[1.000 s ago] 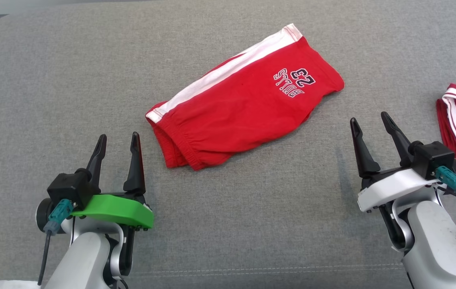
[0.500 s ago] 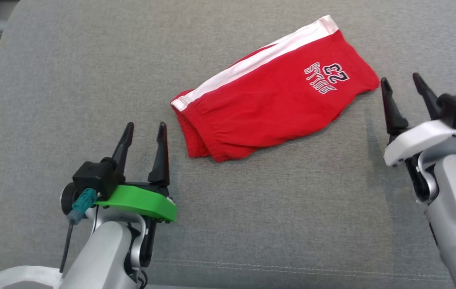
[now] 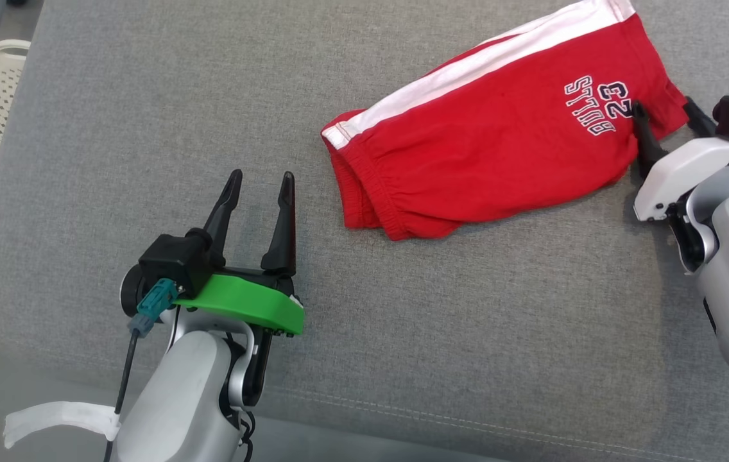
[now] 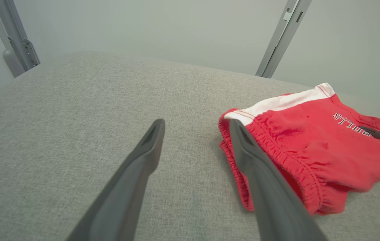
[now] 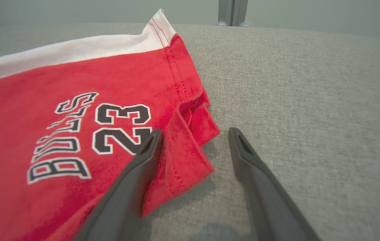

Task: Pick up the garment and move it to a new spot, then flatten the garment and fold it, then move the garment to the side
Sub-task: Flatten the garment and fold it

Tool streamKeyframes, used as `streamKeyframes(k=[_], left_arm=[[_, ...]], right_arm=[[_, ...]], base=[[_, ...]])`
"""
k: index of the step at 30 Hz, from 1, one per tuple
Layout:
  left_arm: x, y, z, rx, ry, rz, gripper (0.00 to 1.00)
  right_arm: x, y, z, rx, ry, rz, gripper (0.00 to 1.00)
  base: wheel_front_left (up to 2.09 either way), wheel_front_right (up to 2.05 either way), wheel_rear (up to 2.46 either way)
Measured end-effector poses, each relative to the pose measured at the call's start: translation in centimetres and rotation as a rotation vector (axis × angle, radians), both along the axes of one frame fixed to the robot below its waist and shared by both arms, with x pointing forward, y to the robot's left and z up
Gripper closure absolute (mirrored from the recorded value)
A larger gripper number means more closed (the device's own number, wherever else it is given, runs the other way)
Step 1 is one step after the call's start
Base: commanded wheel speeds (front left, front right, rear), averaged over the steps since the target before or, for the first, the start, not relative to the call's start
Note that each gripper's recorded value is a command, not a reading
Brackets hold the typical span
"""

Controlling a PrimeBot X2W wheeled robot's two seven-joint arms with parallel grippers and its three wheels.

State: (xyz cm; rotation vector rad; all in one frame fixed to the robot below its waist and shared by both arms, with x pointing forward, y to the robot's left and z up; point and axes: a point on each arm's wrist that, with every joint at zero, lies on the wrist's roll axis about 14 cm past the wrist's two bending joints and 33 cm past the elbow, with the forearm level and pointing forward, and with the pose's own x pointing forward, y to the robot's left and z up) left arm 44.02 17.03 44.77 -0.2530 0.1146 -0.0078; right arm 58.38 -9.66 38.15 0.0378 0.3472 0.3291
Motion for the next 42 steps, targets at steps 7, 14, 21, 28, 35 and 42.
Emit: streamKeyframes(k=[7, 14, 21, 28, 35, 42], left_arm=[[0.3, 0.5, -0.8, 0.007, 0.016, 0.011, 0.0], [0.6, -0.2, -0.6, 0.003, 0.008, -0.007, 0.0], [0.9, -1.2, -0.3, -0.003, -0.004, -0.037, 0.0], [0.9, -1.7, -0.2, 0.001, -0.008, -0.055, 0.0], [0.7, -2.2, 0.6, -0.002, -0.019, -0.071, 0.0], [0.1, -2.1, 1.5, -0.004, -0.037, -0.067, 0.0]], right_arm=[[0.3, 1.2, -0.3, 0.088, 0.008, -0.016, 1.0], [-1.8, -0.3, 0.8, 0.202, -0.048, -0.083, 1.0], [-6.8, -4.9, 1.8, 0.29, -0.11, -0.234, 1.0], [-10.9, -8.1, 2.2, 0.285, -0.137, -0.353, 1.0], [-9.7, -6.8, 6.1, 0.232, -0.249, -0.27, 1.0], [-9.2, 2.8, 10.7, 0.274, -0.316, 0.015, 1.0]], base=[[0.0, 0.0, 0.0], [0.0, 0.0, 0.0], [0.0, 0.0, 0.0], [0.0, 0.0, 0.0], [0.0, 0.0, 0.0], [0.0, 0.0, 0.0]])
